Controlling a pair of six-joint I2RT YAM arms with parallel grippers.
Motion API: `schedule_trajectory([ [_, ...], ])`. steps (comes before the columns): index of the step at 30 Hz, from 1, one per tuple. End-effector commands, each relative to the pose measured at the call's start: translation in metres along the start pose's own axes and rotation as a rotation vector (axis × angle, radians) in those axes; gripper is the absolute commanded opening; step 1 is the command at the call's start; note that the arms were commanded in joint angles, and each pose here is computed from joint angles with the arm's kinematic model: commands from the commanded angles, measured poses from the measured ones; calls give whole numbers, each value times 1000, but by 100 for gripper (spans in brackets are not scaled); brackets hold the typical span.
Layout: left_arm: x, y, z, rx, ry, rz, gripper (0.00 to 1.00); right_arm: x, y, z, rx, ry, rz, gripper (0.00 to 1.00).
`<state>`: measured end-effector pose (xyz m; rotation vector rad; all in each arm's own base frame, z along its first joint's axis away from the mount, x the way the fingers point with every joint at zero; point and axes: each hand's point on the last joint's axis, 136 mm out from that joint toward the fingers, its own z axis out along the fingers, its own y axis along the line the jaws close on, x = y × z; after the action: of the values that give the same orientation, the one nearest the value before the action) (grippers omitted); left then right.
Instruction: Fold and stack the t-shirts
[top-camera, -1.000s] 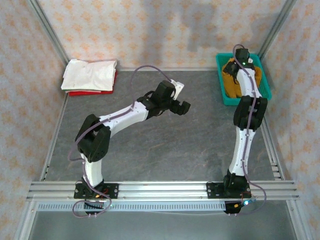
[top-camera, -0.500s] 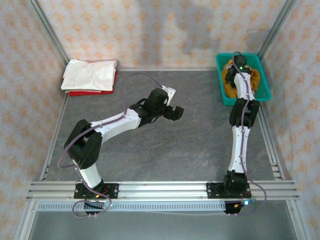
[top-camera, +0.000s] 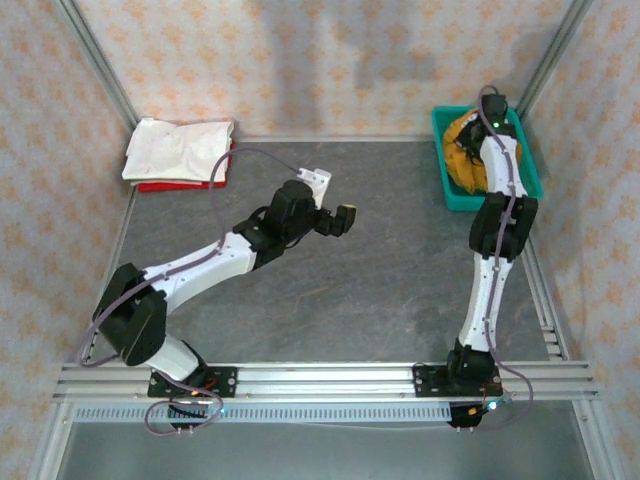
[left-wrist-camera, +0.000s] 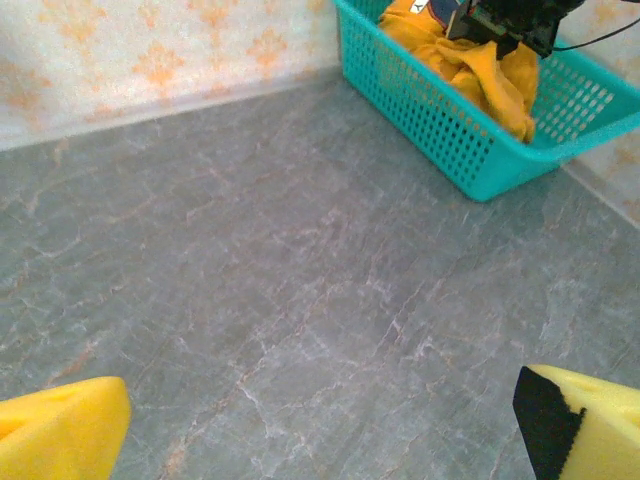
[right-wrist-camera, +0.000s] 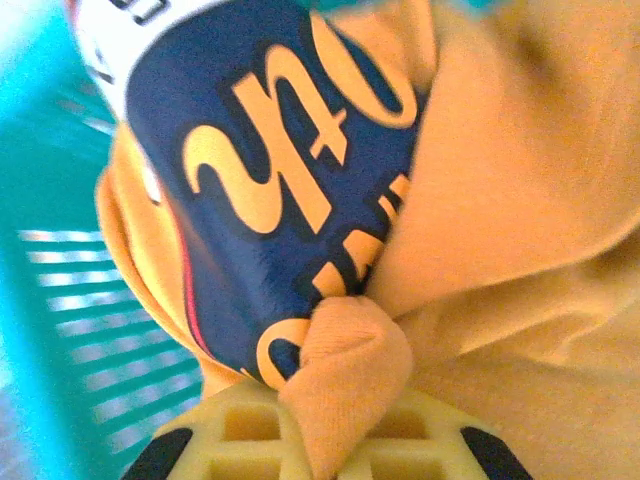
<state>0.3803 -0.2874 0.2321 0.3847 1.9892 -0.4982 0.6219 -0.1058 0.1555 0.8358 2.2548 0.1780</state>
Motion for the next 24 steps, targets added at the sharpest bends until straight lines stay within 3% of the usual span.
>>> schedule_trajectory([
  [1,-20,6,-17,-32,-88,-15,100,-65,51,-95,-167,-218,25,0],
  [9,-29,12,-37,-61,-140,14,100,-81,98,-199,-312,-338,4,0],
  [15,-40,18,-60,-72,-237,7,100,-67,145,-309,-412,-450,-114,0],
  [19,-46,23,-79,-95,-302,25,100,-27,176,-386,-494,-503,-257,0],
  [24,-51,33,-111,-125,-390,31,100,66,201,-435,-777,-353,-342,0],
])
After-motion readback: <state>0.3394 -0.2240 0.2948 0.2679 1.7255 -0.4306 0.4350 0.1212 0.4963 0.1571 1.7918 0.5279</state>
